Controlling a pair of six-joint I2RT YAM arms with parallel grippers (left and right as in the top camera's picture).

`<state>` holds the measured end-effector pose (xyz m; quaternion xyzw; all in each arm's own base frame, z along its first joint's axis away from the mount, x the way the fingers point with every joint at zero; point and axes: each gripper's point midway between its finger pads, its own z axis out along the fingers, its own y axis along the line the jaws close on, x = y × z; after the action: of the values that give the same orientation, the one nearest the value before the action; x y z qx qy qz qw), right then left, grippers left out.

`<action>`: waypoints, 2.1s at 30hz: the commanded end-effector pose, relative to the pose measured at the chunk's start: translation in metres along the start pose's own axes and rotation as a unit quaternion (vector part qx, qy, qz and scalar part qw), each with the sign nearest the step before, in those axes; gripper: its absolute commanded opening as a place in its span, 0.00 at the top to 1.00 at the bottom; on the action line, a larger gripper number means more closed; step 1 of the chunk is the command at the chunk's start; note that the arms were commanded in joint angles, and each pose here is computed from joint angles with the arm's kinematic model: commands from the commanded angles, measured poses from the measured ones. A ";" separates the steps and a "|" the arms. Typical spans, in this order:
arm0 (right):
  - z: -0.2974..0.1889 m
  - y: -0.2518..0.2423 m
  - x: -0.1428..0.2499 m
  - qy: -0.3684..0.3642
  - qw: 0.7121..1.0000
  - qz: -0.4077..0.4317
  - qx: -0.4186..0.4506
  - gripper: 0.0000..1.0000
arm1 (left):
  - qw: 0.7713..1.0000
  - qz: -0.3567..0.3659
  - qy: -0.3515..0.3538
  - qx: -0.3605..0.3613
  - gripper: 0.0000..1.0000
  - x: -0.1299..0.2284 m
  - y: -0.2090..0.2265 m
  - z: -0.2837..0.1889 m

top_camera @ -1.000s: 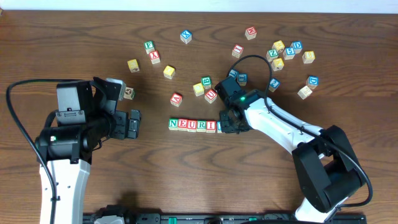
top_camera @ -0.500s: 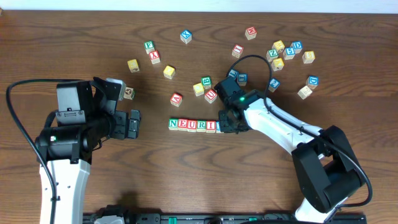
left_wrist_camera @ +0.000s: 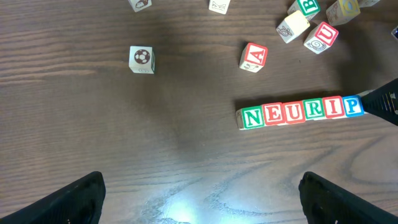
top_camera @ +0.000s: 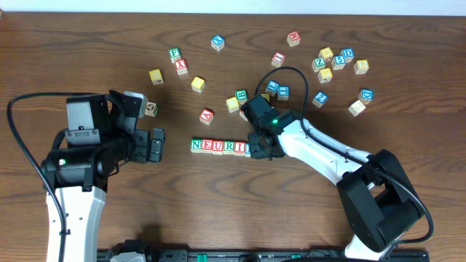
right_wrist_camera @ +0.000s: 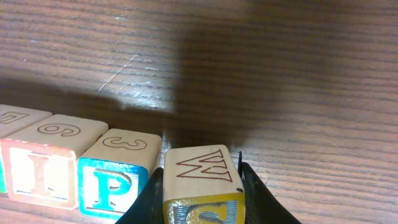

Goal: Spell out NEURIPS
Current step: 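Lower the yellow S block beside the blue P block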

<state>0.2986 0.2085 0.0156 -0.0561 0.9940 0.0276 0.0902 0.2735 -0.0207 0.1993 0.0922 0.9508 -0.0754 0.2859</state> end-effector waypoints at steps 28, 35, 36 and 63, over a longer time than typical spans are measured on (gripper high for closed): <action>-0.011 -0.006 -0.004 -0.016 0.999 0.023 0.021 0.93 | 1.000 0.007 -0.013 0.002 0.02 -0.007 -0.001 -0.007; -0.011 -0.005 -0.004 -0.016 0.999 0.024 0.021 0.65 | 1.000 0.007 -0.013 0.002 0.02 -0.007 -0.001 -0.007; -0.011 -0.005 -0.004 -0.016 0.999 0.024 0.021 0.65 | 1.000 0.007 -0.013 0.002 0.02 -0.007 -0.001 -0.007; -0.012 -0.012 -0.021 -0.047 0.998 0.036 0.027 0.62 | 1.000 0.007 -0.013 0.002 0.02 -0.007 -0.001 -0.007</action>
<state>0.3074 0.1984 0.0169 -0.0278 0.9934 0.0019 0.1116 0.2735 -0.0207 0.1993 0.0922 0.9508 -0.0754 0.2859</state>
